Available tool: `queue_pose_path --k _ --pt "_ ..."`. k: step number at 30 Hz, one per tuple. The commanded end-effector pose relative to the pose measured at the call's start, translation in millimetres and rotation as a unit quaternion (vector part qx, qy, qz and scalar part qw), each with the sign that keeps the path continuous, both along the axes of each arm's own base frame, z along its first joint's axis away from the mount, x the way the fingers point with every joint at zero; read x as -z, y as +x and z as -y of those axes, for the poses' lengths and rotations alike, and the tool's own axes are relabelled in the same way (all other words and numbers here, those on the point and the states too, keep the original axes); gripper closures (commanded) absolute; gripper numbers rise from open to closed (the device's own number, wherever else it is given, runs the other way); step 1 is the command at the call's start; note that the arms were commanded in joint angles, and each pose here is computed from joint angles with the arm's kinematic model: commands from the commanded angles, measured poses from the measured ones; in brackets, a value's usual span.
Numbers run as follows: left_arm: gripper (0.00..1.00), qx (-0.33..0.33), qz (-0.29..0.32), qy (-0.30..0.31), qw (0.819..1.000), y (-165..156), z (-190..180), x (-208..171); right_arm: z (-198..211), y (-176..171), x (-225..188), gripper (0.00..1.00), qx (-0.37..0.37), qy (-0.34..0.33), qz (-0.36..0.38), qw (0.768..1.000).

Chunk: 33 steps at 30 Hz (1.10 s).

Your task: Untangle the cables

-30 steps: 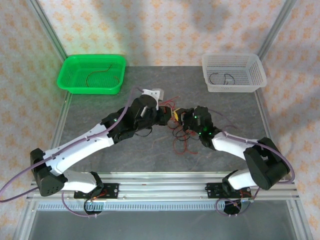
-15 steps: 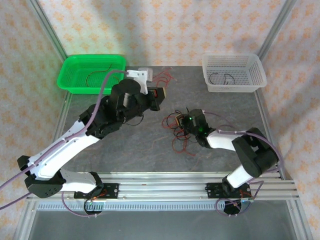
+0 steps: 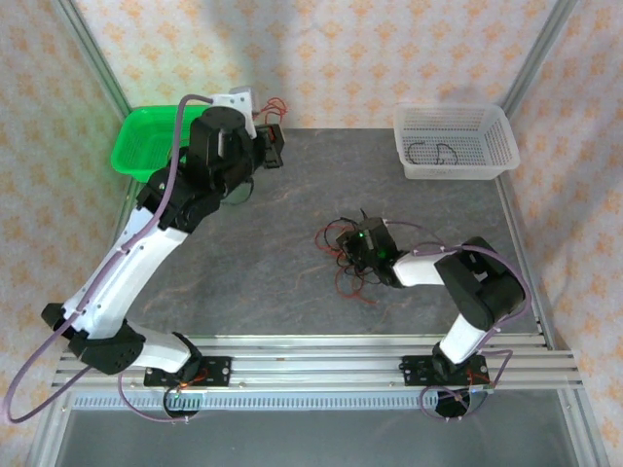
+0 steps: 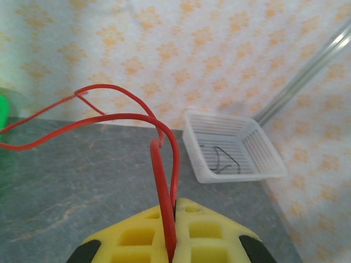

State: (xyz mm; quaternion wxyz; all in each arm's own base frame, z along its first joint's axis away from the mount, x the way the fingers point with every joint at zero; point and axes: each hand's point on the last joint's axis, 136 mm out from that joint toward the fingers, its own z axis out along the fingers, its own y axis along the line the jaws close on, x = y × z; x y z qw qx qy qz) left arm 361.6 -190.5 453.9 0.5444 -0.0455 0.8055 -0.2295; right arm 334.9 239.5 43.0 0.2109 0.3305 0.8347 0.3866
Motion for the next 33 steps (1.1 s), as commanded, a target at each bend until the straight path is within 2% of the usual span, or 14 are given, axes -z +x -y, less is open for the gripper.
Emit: queue_pose_path --k 1,7,16,17,23,33 --pt "1.00 0.000 0.000 0.014 1.000 13.6 -16.8 -6.9 5.8 -6.3 -3.7 0.64 -0.018 -0.057 0.008 0.998" --pt "1.00 -0.039 -0.022 0.013 0.999 64.4 -60.6 6.3 11.5 -19.9 -29.1 0.28 -0.053 -0.121 0.040 0.990" --pt "1.00 -0.098 -0.053 -0.021 0.994 128.4 -138.4 40.9 19.1 -47.3 -71.1 0.07 -0.104 -0.151 0.078 0.980" --pt "1.00 -0.108 -0.051 -0.021 0.993 132.1 -145.7 42.3 20.2 -49.8 -74.6 0.01 -0.108 -0.151 0.082 0.979" --pt "1.00 -0.149 -0.053 -0.019 0.987 157.8 -174.6 61.0 25.6 -60.5 -99.4 0.00 -0.118 -0.145 0.109 0.976" --pt "1.00 -0.224 -0.104 0.019 0.969 192.3 -214.2 125.1 29.5 -66.0 -112.0 0.00 -0.120 -0.142 0.118 0.975"
